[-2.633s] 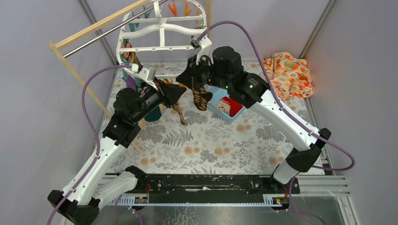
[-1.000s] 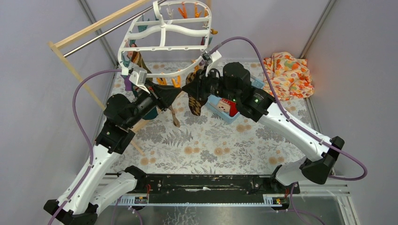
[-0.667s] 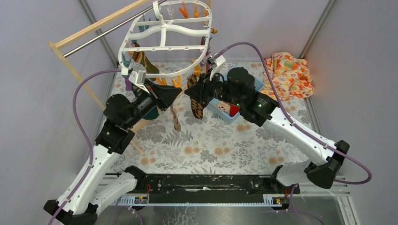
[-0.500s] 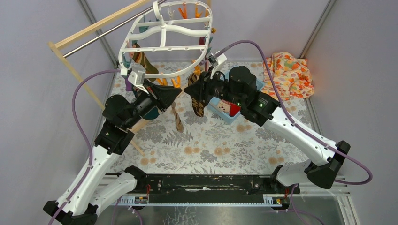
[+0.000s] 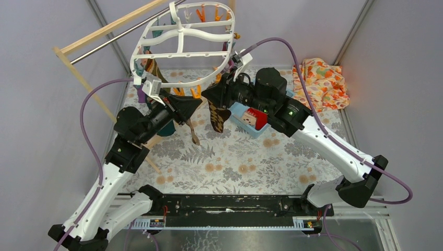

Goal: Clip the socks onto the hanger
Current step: Open the clamp at the hanger.

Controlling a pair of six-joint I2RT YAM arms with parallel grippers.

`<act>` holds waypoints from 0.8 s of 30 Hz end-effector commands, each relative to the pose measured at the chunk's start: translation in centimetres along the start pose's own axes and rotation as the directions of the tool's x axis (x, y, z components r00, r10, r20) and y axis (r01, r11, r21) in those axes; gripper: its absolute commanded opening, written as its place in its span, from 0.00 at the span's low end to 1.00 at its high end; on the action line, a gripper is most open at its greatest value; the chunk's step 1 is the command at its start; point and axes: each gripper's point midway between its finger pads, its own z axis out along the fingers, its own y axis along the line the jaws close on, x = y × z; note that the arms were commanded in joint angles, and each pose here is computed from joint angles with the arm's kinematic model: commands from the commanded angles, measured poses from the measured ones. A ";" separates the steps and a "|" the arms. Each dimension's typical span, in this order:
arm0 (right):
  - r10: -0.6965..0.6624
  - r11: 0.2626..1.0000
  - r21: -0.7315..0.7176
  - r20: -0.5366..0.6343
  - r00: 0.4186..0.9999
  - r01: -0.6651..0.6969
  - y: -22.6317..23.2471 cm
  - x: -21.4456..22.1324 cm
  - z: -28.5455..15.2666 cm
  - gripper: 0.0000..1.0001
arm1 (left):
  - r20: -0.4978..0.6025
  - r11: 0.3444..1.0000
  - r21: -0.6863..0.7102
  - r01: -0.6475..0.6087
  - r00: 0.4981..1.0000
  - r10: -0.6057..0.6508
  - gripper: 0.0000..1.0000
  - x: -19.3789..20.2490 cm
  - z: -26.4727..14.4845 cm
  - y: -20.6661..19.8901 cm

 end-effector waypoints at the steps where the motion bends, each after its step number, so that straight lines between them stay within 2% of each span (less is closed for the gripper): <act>1: 0.000 0.998 -0.063 0.065 0.998 0.004 1.4 -2.6 0.3 0.37 | 0.049 0.997 0.067 -0.031 0.998 0.027 0.00 -1.2 0.2 -1.3; 7: 0.010 0.997 -0.078 0.052 0.999 -0.006 1.6 -2.2 0.6 0.35 | 0.053 0.997 0.068 -0.034 0.998 0.031 0.00 -1.3 0.1 -1.4; 11: 0.014 0.997 -0.078 0.045 0.999 -0.010 1.5 -1.9 0.8 0.28 | 0.055 0.997 0.072 -0.036 0.998 0.032 0.00 -1.4 0.1 -1.5; 15: 0.015 0.997 -0.080 0.038 0.999 -0.012 1.4 -1.7 1.0 0.28 | 0.055 0.997 0.070 -0.036 0.998 0.032 0.00 -1.4 0.0 -1.5; 17: 0.014 0.997 -0.074 0.030 0.999 -0.011 1.3 -1.5 1.2 0.32 | 0.059 0.997 0.075 -0.036 0.998 0.032 0.00 -1.6 0.0 -1.7; 20: 0.013 0.997 -0.075 0.022 1.000 -0.011 1.2 -1.4 1.5 0.43 | 0.057 0.996 0.075 -0.038 0.998 0.034 0.00 -1.6 0.0 -1.7; 24: 0.009 0.997 -0.079 0.030 1.000 -0.007 1.4 -1.8 1.6 0.43 | 0.051 0.997 0.066 -0.038 0.998 0.034 0.00 -1.4 0.0 -1.4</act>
